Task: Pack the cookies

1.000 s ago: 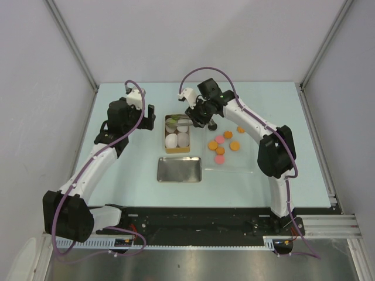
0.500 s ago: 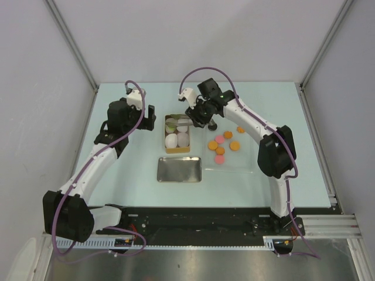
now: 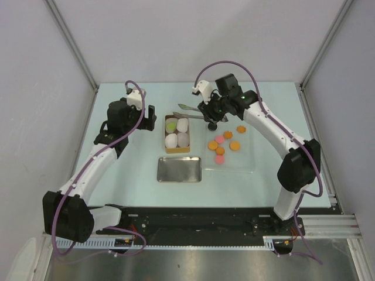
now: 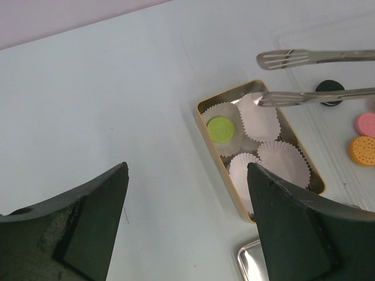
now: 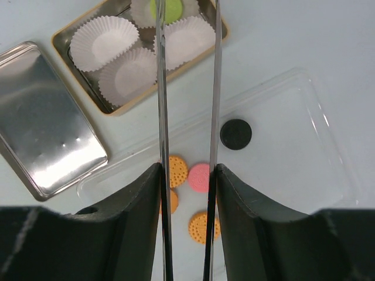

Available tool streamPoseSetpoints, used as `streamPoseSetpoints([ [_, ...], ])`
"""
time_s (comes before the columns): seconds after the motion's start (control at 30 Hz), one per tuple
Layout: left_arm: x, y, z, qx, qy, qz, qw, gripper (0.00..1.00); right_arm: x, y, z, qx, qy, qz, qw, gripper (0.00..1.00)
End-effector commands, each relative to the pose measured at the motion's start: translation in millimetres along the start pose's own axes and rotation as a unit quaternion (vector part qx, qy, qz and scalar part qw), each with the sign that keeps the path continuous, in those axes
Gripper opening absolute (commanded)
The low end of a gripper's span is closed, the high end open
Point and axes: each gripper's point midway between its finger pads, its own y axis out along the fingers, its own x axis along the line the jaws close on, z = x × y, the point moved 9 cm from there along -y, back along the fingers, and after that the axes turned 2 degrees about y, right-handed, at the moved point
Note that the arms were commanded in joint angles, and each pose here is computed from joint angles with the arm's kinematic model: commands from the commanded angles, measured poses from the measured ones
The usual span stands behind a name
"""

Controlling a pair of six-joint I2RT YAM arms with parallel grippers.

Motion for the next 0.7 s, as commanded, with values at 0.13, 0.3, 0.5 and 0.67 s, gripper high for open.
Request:
streamPoseSetpoints([
  [0.13, -1.2, -7.6, -6.5, -0.023, -0.001, 0.012, 1.000, 0.87, -21.1, -56.4, 26.9, -0.030, 0.034, 0.052, 0.998, 0.45],
  [0.3, -2.0, -4.6, -4.8, -0.021, -0.004, 0.016, 1.000, 0.87, -33.7, -68.7, 59.5, -0.014, 0.062, 0.065, 0.996, 0.45],
  [0.5, -2.3, -2.1, -4.2, -0.019, -0.006, 0.018, 1.000, 0.87, -40.9, -75.4, 85.1, -0.004, 0.087, 0.064, 0.994, 0.45],
  [0.67, -2.4, -1.7, -3.6, -0.017, -0.006, 0.019, 1.000, 0.87, -40.1, -68.4, 101.5, 0.013, 0.098, 0.052, 0.994, 0.46],
])
